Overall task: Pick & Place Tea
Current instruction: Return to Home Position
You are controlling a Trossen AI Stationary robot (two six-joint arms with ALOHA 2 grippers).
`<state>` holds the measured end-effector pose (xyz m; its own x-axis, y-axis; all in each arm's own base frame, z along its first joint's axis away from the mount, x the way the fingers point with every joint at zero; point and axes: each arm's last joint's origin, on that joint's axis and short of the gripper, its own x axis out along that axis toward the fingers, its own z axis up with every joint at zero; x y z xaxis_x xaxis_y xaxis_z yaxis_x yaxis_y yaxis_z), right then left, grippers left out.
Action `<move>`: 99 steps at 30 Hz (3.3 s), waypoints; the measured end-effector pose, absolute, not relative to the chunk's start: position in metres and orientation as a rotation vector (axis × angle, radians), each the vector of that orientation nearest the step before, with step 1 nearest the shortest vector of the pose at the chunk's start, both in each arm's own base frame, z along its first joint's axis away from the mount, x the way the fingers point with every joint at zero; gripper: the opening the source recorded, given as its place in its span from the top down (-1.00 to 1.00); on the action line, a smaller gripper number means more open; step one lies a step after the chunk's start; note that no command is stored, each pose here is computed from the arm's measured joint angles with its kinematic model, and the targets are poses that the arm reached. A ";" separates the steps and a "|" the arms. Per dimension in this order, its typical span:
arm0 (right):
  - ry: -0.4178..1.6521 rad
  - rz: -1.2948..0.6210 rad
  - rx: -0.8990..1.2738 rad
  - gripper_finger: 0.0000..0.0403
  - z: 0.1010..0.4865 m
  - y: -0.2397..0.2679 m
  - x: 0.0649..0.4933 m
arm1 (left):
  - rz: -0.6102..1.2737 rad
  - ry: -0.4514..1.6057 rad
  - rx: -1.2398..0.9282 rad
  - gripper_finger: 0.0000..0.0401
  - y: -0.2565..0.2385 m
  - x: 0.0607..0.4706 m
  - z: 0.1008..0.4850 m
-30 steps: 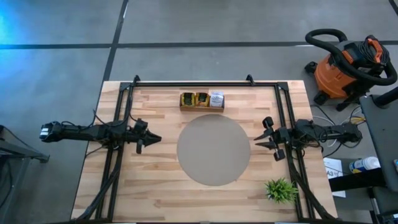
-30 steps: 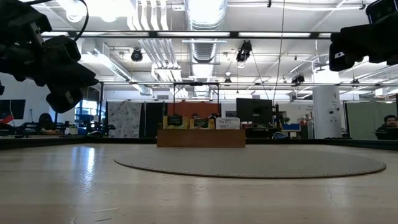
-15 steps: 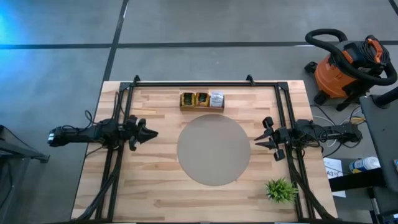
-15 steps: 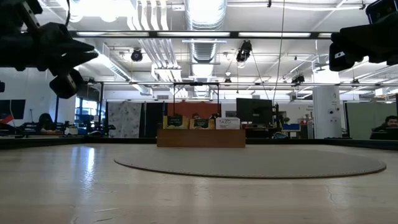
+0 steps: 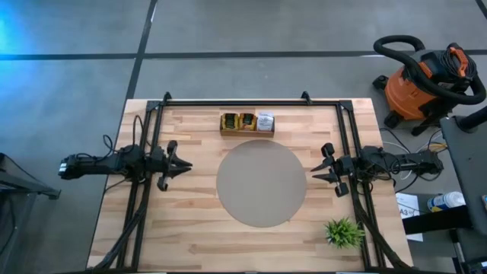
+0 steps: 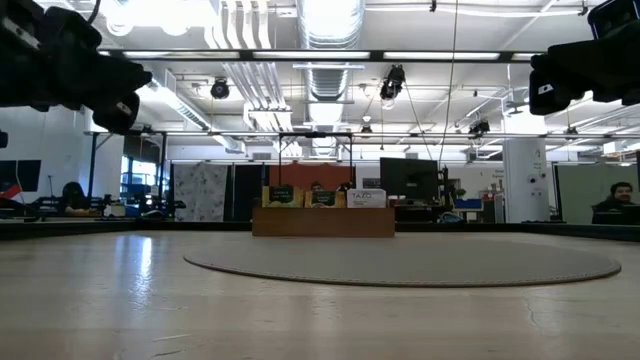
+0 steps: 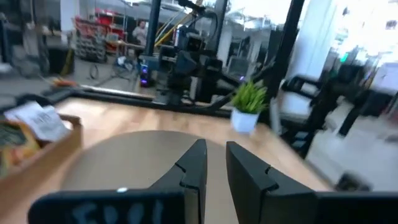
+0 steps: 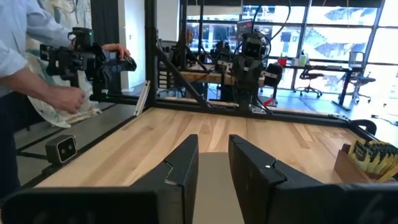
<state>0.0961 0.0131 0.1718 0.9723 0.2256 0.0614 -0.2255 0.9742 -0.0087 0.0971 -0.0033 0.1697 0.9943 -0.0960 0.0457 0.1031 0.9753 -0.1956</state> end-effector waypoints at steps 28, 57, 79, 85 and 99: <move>-0.063 0.227 -0.002 0.58 0.172 0.013 0.096 | -0.006 -0.009 -0.083 0.73 0.000 0.098 0.166; -0.064 0.227 -0.002 0.58 0.172 0.013 0.096 | -0.003 -0.006 -0.083 0.73 0.000 0.098 0.166; -0.064 0.227 -0.002 0.66 0.172 0.013 0.096 | -0.004 -0.006 -0.083 0.73 0.000 0.098 0.166; -0.064 0.227 -0.002 0.63 0.172 0.013 0.096 | -0.004 -0.006 -0.082 0.73 0.000 0.098 0.166; -0.064 0.228 -0.002 0.58 0.172 0.013 0.096 | -0.003 -0.006 -0.082 0.73 0.000 0.098 0.166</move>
<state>0.0960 0.0131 0.1721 0.9722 0.2256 0.0629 -0.2255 0.9742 -0.0091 0.0980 -0.0001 0.1660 1.0000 -0.0031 0.0058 0.0035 0.9966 -0.0824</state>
